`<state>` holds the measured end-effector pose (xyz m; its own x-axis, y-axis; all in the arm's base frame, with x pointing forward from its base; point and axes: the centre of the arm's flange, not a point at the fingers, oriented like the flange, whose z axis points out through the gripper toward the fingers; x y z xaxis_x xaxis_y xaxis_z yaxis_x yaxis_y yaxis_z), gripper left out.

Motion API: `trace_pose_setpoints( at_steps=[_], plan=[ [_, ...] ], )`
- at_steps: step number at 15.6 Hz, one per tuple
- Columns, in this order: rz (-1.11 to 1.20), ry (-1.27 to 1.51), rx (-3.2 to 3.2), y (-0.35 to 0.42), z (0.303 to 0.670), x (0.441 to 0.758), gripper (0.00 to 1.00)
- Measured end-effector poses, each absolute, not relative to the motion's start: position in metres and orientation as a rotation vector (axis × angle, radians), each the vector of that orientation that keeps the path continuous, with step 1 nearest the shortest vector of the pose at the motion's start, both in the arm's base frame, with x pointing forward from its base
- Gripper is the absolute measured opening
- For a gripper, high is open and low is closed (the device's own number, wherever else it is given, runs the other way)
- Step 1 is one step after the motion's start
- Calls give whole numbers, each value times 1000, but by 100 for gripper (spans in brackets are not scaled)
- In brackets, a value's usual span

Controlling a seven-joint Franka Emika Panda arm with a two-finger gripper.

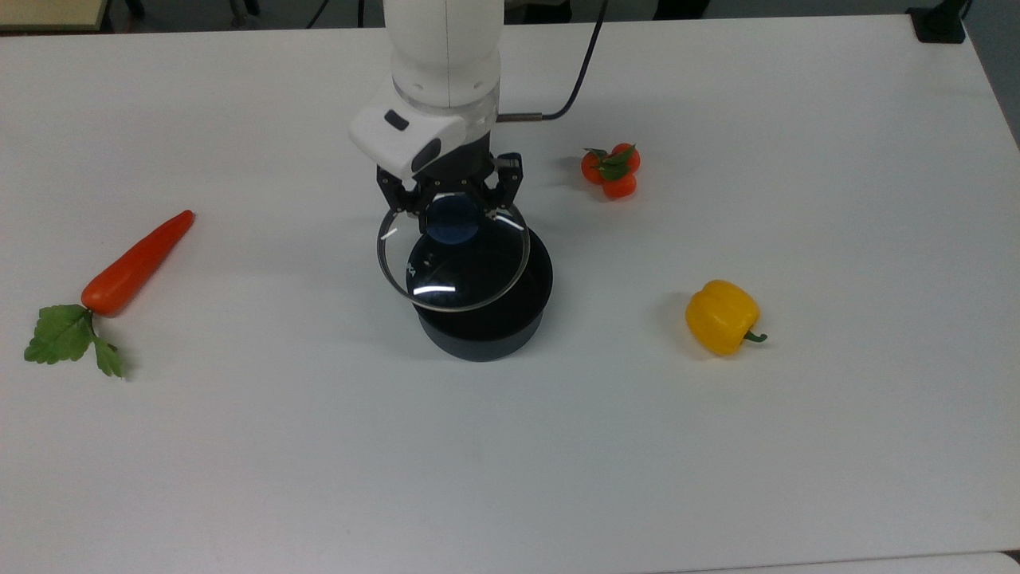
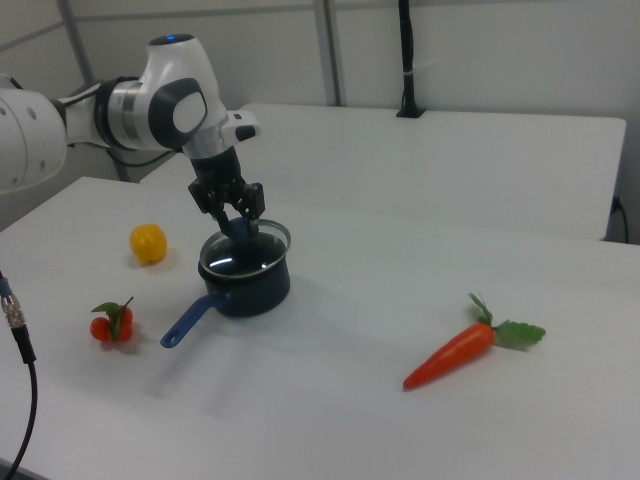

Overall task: Close lid
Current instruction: 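Lower the glass lid onto the saucepan rim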

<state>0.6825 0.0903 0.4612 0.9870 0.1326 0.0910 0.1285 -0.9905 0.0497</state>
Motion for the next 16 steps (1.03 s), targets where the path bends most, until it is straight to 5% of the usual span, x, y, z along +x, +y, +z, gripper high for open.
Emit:
trace_pose_setpoints(
  at_steps=[16],
  plan=[
    [154, 254, 3088, 114, 433, 693, 61]
  ],
)
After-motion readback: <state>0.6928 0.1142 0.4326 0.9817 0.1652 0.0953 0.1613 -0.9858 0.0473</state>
